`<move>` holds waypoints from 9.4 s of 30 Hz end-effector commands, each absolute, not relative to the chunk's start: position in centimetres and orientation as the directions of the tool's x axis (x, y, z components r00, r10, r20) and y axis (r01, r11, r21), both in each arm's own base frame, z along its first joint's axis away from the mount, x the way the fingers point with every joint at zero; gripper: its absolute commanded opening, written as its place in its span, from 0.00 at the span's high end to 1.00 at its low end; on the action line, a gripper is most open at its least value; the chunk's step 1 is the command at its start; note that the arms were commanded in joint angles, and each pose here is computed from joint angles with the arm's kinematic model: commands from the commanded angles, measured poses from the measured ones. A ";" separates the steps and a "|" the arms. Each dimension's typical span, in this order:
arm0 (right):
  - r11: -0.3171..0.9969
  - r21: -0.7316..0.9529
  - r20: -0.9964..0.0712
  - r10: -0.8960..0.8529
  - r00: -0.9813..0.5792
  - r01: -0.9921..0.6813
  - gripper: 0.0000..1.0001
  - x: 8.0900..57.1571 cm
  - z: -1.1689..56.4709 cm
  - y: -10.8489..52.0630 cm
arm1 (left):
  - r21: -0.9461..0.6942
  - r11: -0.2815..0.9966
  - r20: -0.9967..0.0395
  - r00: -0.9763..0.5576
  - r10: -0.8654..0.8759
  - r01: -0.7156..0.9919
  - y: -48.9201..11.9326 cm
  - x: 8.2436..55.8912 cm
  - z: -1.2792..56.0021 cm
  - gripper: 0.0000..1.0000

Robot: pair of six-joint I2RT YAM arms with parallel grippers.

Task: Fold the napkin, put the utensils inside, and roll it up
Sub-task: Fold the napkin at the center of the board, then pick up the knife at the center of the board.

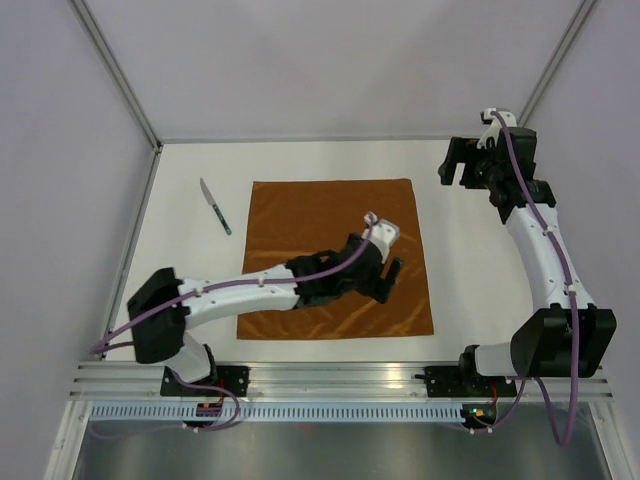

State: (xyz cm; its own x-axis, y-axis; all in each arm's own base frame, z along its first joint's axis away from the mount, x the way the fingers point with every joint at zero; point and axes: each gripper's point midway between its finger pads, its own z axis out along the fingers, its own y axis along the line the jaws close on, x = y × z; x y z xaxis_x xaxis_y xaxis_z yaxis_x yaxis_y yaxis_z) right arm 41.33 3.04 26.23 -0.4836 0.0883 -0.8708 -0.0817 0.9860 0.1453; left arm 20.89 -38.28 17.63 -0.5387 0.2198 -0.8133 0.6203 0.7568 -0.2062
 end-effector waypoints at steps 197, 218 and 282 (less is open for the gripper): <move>0.946 0.317 -0.692 0.185 -0.698 -0.064 0.10 40.4 18.6 0.0 | -0.440 0.877 -0.625 -0.636 -0.453 -0.192 -8.1 58.0 8.3 0.46; 0.929 0.355 -0.702 0.193 -0.685 -0.102 0.10 40.0 19.9 1.0 | -0.134 0.801 -0.664 -0.547 -0.510 -0.584 1.2 47.0 7.6 0.40; 0.915 0.381 -0.692 0.188 -0.697 -0.130 0.11 40.1 19.6 1.8 | -0.106 0.792 -0.656 -0.640 0.399 0.602 -23.4 38.6 10.5 0.98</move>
State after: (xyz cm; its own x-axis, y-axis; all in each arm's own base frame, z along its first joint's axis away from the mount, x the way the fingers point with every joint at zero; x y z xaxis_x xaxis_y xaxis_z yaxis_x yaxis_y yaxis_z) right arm 40.05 1.84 19.22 -0.7018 0.1764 -0.6902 -0.1396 0.9160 0.3761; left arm 38.43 -22.16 8.79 -0.7156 0.3500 -0.6045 0.4865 0.8708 -0.0717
